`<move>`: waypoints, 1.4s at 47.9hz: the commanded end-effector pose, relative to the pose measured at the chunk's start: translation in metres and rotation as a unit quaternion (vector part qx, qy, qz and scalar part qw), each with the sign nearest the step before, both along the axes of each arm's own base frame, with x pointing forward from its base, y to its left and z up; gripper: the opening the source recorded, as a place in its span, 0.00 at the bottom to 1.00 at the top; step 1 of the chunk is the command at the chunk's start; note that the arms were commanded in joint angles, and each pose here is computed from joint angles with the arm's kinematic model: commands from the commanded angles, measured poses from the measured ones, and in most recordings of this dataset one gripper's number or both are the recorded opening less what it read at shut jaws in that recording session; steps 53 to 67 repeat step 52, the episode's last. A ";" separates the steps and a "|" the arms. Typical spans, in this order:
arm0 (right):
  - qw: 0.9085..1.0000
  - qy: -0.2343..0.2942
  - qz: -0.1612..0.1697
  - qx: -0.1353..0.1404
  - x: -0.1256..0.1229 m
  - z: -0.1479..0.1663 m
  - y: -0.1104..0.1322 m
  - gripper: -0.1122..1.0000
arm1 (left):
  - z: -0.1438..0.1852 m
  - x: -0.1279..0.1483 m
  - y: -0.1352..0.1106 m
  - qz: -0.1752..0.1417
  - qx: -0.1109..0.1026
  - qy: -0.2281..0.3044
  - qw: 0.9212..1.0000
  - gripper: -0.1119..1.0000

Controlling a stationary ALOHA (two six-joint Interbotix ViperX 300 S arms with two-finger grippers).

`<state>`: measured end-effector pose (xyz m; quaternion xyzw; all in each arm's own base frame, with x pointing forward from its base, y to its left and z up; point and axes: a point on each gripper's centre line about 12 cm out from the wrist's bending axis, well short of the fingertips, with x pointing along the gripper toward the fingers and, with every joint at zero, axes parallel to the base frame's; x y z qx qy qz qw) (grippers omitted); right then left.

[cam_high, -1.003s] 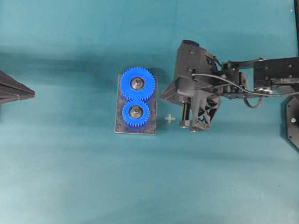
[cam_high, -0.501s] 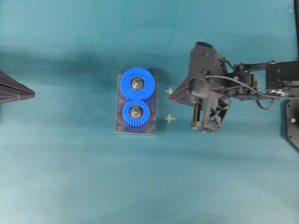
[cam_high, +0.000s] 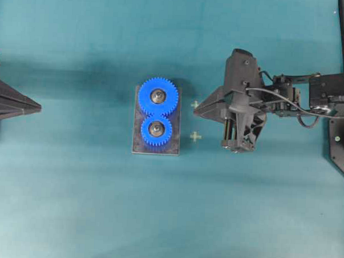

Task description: Insert the washer onto the shaft.

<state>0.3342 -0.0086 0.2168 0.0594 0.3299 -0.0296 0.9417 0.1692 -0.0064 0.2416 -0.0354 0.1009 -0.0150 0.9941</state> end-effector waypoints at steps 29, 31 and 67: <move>1.000 0.003 0.002 0.002 0.005 -0.006 0.002 0.16 | -0.012 -0.002 0.001 0.002 0.001 -0.005 1.000 0.11; 1.000 0.005 0.003 0.002 0.006 -0.007 0.003 0.16 | -0.010 -0.002 0.000 0.001 0.000 -0.012 1.000 0.11; 1.000 -0.015 0.007 0.002 0.015 -0.010 0.006 0.16 | -0.009 -0.002 0.000 0.001 0.000 -0.018 1.000 0.11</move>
